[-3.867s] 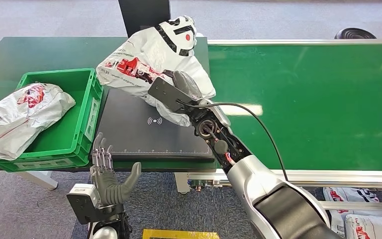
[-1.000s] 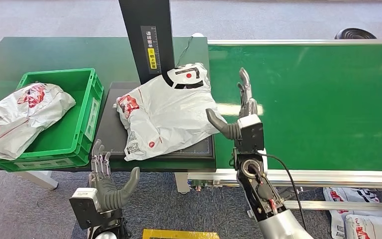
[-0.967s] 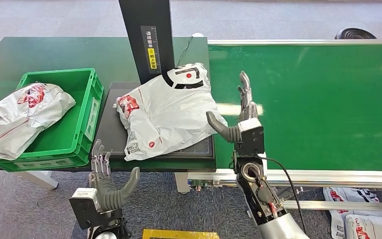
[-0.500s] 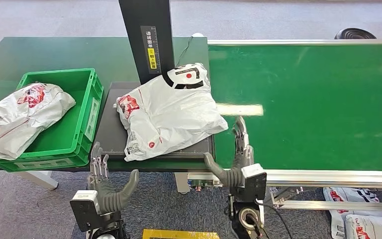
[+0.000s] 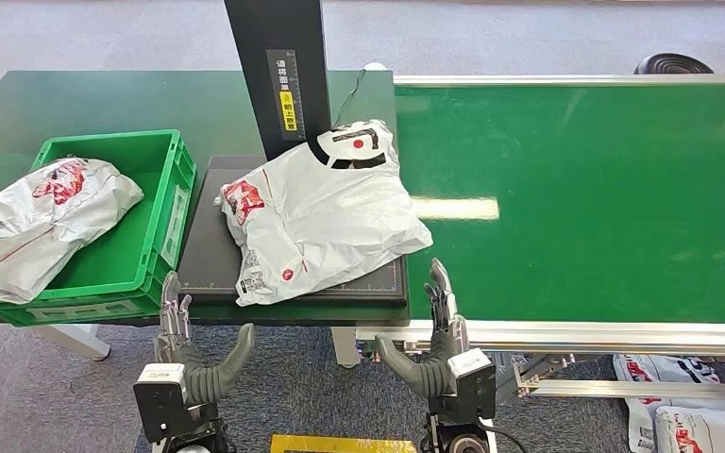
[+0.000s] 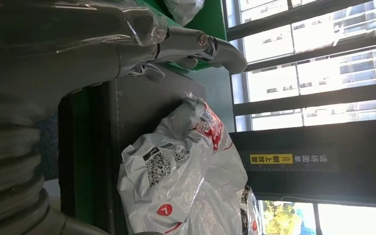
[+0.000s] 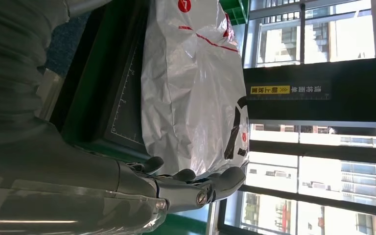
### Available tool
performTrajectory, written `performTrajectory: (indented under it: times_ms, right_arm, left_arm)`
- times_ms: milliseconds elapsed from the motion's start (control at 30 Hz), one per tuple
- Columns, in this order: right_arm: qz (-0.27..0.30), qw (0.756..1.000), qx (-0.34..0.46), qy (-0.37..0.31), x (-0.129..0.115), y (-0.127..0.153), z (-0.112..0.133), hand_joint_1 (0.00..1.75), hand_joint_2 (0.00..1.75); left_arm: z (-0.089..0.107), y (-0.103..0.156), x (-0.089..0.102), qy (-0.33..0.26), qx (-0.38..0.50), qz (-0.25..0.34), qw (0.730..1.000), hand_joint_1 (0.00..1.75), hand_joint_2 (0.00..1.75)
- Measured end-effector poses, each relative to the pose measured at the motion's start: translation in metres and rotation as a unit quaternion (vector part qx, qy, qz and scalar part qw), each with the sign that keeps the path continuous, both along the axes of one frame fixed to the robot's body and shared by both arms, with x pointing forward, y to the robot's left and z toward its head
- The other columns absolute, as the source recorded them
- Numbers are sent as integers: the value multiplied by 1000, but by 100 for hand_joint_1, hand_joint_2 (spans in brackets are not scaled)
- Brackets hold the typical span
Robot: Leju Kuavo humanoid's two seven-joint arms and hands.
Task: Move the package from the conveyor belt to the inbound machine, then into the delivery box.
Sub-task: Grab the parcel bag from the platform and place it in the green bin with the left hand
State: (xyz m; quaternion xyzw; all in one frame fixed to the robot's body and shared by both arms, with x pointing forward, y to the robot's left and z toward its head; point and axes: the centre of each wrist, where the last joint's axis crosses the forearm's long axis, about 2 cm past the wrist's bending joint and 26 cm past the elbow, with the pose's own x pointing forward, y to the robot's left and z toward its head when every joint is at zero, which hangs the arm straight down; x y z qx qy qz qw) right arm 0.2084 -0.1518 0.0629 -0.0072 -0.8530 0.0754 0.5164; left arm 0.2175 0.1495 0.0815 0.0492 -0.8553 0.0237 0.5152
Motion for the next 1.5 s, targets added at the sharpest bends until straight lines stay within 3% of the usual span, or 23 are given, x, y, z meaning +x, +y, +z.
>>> performTrajectory:
  times_ms: [333, 533, 733, 933, 1033, 1200, 1500]
  right_arm:
    - [3, 1000, -4, -3, -6, -1, 1, 0, 175]
    - [1, 1000, -11, -19, -4, -1, 7, 0, 175]
    - [-9, 999, -17, -39, -2, 1, 15, 0, 175]
    - [-10, 999, -16, -48, -1, 2, 18, 0, 175]
    - [-11, 999, -19, -49, -2, 1, 17, 0, 175]
    - [-12, 998, -24, -51, -2, 1, 17, 0, 175]
    - [-8, 998, -28, -53, -3, 1, 18, 0, 175]
  left_arm:
    - [17, 42, 24, -19, 118, -38, 992, 0, 175]
    - [30, 87, 53, -34, 210, -56, 975, 0, 175]
    - [62, 130, 117, -37, 353, -69, 932, 0, 175]
    - [112, 162, 193, -23, 466, -104, 878, 0, 175]
    - [145, 166, 225, -13, 506, -116, 855, 0, 175]
    - [187, 152, 258, 17, 558, -132, 819, 0, 175]
    - [236, 114, 284, 87, 597, -202, 771, 0, 175]
